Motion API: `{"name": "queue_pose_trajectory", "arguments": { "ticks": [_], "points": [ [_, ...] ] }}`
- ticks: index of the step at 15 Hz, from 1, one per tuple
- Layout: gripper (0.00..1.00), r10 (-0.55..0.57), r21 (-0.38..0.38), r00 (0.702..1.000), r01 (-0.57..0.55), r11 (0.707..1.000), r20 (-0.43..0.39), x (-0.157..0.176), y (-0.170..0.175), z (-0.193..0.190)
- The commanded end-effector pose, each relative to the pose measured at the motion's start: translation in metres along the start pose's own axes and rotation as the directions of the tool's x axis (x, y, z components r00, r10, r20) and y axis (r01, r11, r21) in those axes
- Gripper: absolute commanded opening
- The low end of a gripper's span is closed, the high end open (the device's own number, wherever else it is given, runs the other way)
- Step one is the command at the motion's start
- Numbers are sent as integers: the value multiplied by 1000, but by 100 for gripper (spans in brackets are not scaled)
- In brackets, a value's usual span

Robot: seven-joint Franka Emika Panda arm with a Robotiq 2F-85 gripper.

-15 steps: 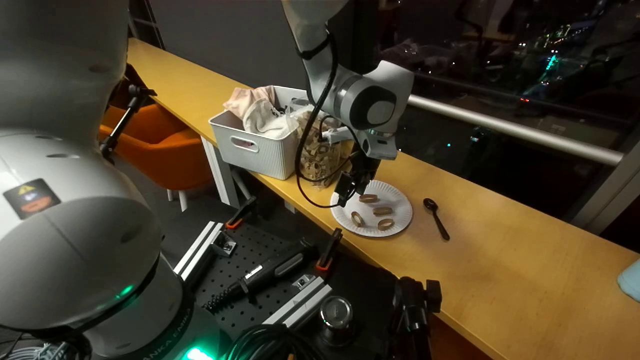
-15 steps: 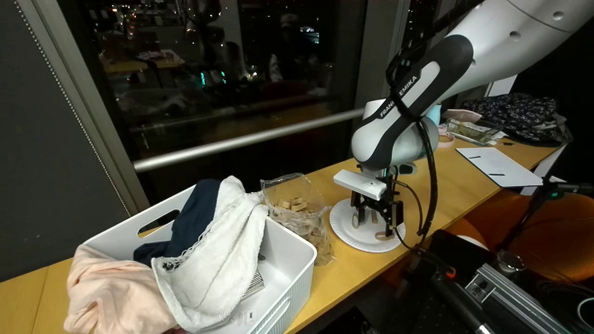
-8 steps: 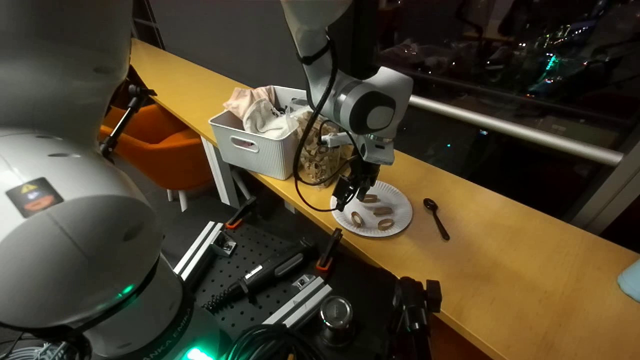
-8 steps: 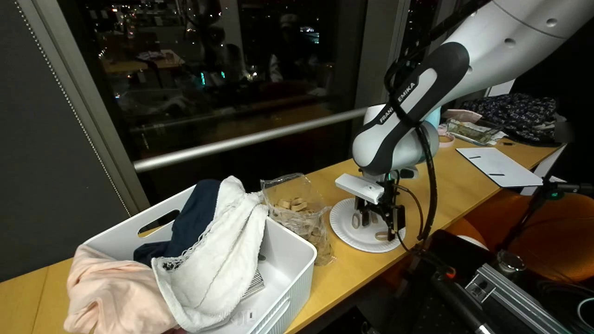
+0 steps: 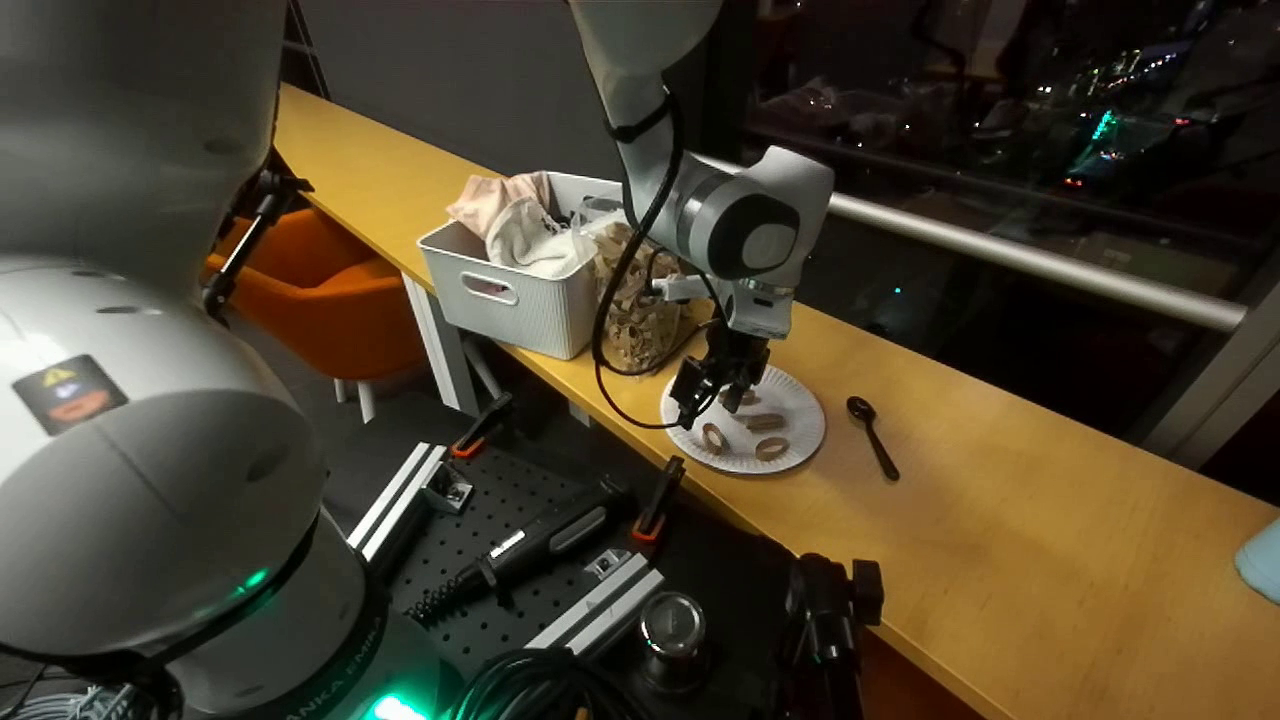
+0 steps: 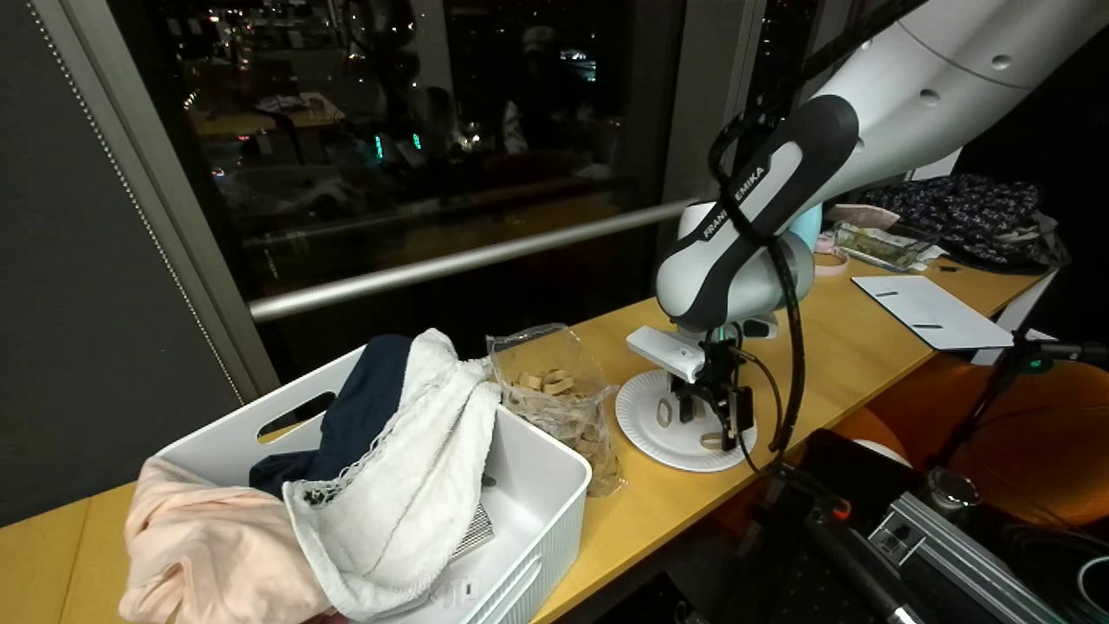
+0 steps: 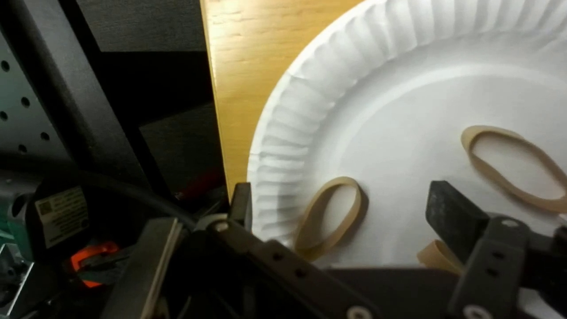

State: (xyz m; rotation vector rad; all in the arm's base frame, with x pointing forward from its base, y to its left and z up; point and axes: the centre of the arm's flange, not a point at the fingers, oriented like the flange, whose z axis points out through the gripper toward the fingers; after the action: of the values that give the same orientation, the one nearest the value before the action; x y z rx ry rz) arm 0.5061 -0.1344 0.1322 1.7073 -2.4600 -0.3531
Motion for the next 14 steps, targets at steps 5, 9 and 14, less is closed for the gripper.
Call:
{"name": "queue_pose_trajectory", "arguments": {
  "ticks": [5, 9, 14],
  "points": [
    [100, 97, 25, 995, -96, 995, -22, 1, 6, 5],
    [100, 125, 62, 992, -123, 990, -33, -5, 3, 2],
    [66, 156, 73, 987, -153, 986, -39, -9, 5, 2]
  ]
}}
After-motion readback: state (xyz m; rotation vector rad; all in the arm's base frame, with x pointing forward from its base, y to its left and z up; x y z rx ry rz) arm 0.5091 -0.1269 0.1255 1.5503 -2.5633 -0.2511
